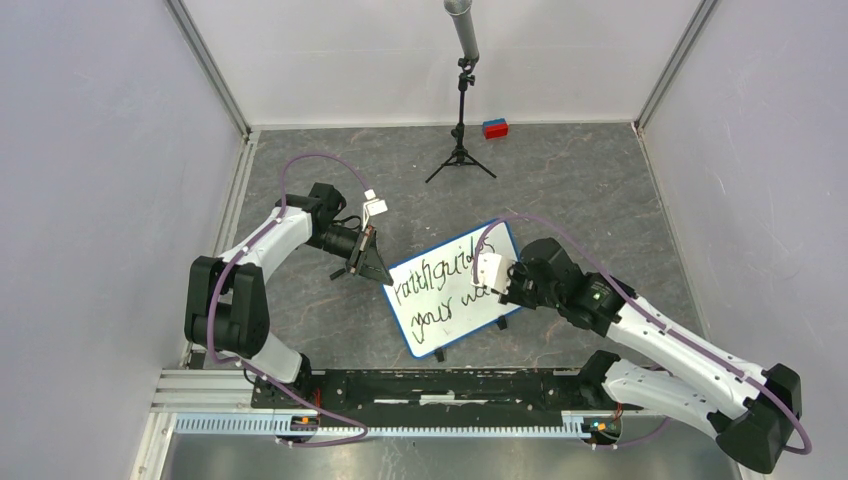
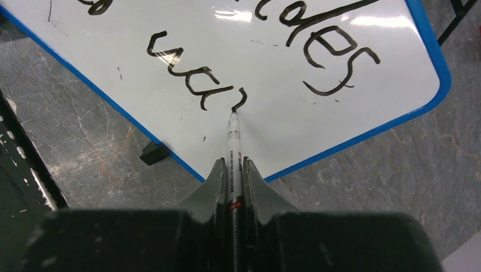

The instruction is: Write a sentence on the whiteboard

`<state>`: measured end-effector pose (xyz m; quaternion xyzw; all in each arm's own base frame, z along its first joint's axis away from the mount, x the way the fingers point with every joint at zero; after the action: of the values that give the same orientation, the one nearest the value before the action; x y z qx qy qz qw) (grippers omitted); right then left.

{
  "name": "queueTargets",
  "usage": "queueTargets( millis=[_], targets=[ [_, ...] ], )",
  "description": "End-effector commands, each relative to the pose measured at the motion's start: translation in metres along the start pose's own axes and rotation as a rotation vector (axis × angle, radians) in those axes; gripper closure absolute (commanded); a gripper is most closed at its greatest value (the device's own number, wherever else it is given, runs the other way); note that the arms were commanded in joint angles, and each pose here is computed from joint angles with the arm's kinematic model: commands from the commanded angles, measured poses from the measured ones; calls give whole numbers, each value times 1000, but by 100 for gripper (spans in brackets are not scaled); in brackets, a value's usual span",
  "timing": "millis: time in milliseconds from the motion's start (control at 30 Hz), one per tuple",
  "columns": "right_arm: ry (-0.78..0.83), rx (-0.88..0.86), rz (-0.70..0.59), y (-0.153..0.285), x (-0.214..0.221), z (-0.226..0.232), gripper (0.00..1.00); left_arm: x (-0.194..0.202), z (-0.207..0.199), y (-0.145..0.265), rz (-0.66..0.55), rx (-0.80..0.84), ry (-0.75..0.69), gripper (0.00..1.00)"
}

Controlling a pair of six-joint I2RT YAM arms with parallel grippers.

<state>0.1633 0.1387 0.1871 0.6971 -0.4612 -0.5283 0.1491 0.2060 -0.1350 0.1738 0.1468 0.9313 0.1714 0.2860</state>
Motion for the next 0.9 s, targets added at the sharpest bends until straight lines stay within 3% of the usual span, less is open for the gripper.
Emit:
queueTargets(
  millis=[0,433,867],
  targets=[
    [12,-38,49,-3,13,7,100,-2,6,-1,11,-21,-87,97],
    [-1,143,27,11,-7,-28,100,-2,6,-1,11,-22,-88,97],
    [4,78,35,7,0,-18,100,-2,7,-2,13,-23,-88,98]
  ],
)
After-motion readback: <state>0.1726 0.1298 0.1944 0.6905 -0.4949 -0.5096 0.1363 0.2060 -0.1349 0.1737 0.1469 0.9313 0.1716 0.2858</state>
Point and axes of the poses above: each gripper's point midway between its finger pads, its own y axis back along the fingers, its own z axis along the line the jaws close on, x = y × z, the point moved 7 cm from there along y, back along the fingers, and after that the axes turned 1 degree about y, right-handed, at the moved point
